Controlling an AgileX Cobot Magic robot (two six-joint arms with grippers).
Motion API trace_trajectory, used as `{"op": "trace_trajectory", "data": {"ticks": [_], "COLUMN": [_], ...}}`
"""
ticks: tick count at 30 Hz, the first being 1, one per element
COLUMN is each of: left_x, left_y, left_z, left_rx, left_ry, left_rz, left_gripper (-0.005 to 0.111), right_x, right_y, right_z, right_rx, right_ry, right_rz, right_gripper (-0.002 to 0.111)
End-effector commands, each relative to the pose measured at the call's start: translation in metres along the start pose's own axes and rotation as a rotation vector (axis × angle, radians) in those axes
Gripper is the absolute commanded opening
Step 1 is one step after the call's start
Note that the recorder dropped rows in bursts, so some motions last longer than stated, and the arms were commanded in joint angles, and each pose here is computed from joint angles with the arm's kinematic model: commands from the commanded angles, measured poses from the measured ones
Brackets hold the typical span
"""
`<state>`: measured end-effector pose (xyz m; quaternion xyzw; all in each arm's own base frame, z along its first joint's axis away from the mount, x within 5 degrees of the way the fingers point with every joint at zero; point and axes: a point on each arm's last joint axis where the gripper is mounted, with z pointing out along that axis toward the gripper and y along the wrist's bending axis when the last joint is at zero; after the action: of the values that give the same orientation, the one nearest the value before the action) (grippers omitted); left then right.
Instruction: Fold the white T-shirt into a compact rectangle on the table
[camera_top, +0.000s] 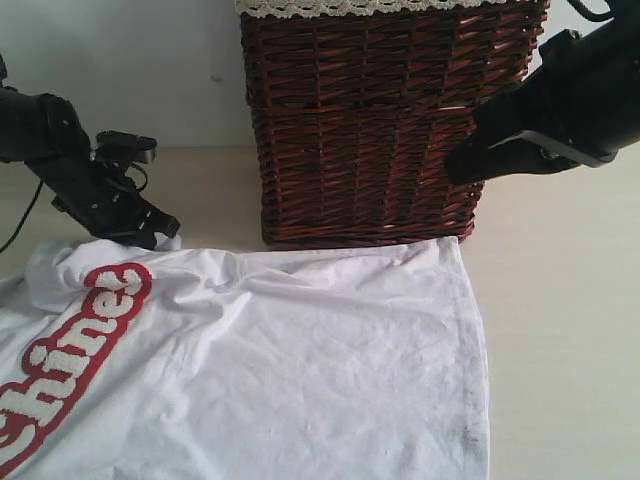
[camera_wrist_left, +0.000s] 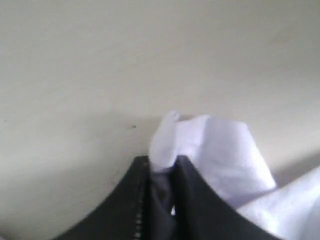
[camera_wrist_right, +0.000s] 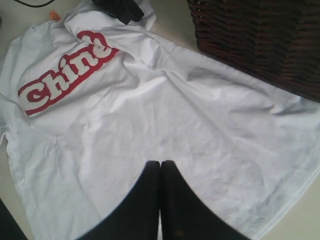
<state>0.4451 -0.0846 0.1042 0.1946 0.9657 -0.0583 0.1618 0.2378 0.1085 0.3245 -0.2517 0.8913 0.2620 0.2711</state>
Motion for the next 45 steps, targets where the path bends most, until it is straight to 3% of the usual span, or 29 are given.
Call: {"op": "trace_trajectory", "data": {"ticks": [1,6,12,14,16,18,22,28,36,38,45], "left_x": [-0.002,-0.031,-0.043,-0.047,-0.049,-0.053,-0.056,-0.048,-0.023,-0.013,0.023], "left_y": [0.000,0.000,0.004,0.003,-0.004,-0.012,-0.022,-0.016,0.036,0.052,0.078], "left_z": [0.001,-0.037,-0.051,-0.053,-0.055,-0.060,-0.070,-0.066,-0.072,-0.073,-0.049], "left_rx": [-0.015,-0.036,-0.082,-0.094,-0.106,-0.111,-0.102,-0.069,-0.172,-0.195,-0.123], "left_ry": [-0.027,-0.290,-0.432,-0.469,-0.481,-0.498,-0.520,-0.440,-0.260,-0.200,0.047], "left_rz": [-0.008,-0.062,-0.095,-0.088,-0.018,0.036,0.050,0.019,-0.061,-0.130,-0.277], "left_gripper": [0.001,0.001,0.002,0.015,0.038,0.053,0.048,0.047,0.047,0.047,0.047], "right_x": [-0.001,-0.001,-0.001,-0.001,-0.001,-0.001,-0.001,-0.001,-0.001,-0.001,-0.001], "right_y": [0.003,0.003,0.003,0.003,0.003,0.003,0.003,0.003,0.003,0.003,0.003], "right_z": [-0.003,-0.003,-0.003,-0.003,-0.003,-0.003,-0.003,-0.003,-0.003,-0.003,-0.003], "right_rx": [-0.010,-0.015,-0.015,-0.015,-0.015,-0.015,-0.015,-0.015,-0.016,-0.016,-0.017], "right_ry": [-0.011,-0.014,-0.014,-0.014,-0.014,-0.014,-0.014,-0.014,-0.012,-0.012,-0.010], "right_rz": [-0.013,-0.009,-0.009,-0.009,-0.009,-0.009,-0.009,-0.009,-0.009,-0.009,-0.009], "right_gripper": [0.000,0.000,0.000,0.000,0.000,0.000,0.000,0.000,0.000,0.000,0.000]}}
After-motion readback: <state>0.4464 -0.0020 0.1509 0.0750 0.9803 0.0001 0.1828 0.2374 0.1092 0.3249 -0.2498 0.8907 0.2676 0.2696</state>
